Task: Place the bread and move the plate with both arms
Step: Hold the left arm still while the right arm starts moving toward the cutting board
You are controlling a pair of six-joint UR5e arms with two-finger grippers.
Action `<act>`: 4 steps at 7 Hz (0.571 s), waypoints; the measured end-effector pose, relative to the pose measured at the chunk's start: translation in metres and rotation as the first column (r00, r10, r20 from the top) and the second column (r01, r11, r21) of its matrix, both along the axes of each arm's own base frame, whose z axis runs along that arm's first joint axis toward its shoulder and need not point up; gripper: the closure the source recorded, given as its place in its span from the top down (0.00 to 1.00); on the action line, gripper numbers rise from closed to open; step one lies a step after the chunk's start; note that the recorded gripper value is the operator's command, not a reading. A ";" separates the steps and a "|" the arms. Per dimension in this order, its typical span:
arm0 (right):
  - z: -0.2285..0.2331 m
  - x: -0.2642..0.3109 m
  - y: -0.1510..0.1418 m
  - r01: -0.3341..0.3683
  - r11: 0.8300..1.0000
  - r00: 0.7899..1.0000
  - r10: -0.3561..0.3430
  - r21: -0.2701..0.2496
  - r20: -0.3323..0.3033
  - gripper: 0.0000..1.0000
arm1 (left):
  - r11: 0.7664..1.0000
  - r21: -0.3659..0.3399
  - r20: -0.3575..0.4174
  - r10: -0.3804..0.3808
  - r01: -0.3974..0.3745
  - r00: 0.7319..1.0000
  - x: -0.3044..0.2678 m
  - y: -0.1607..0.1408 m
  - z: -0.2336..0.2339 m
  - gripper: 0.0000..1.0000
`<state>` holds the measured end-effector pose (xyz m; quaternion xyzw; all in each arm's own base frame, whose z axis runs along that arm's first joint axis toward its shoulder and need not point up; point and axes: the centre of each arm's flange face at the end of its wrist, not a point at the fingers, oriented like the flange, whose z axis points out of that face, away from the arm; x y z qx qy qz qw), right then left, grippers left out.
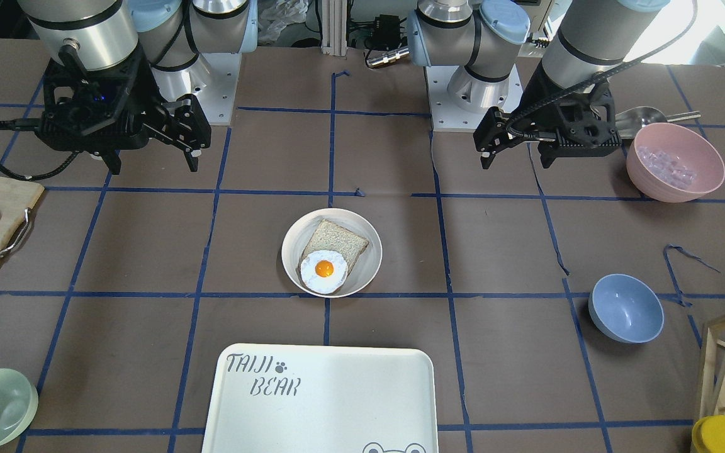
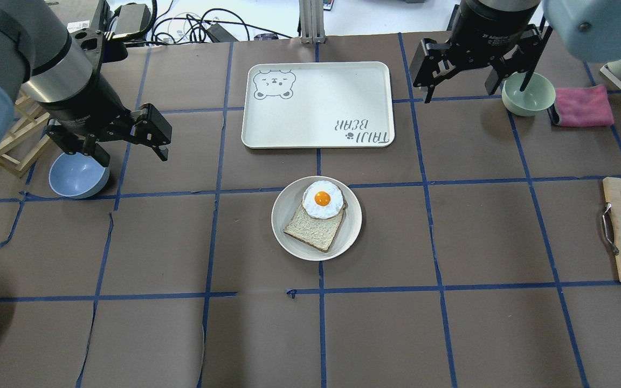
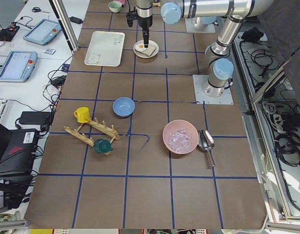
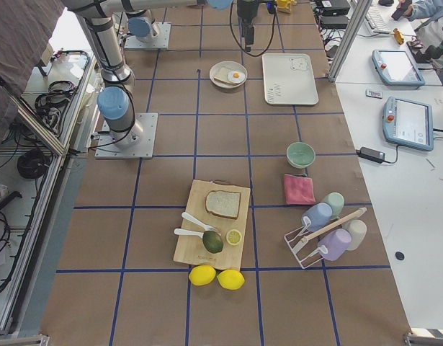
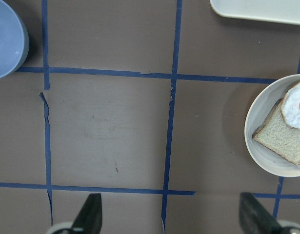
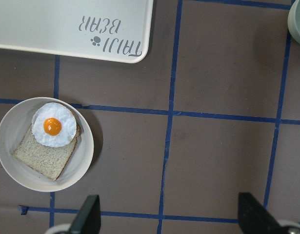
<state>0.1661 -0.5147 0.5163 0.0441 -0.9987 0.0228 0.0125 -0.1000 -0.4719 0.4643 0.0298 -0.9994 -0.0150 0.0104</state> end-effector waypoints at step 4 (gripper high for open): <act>-0.009 -0.001 0.002 0.006 1.000 1.000 -0.006 0.029 -0.004 1.00 | 1.000 0.002 0.000 0.000 0.000 1.000 0.000 0.000 0.000 1.00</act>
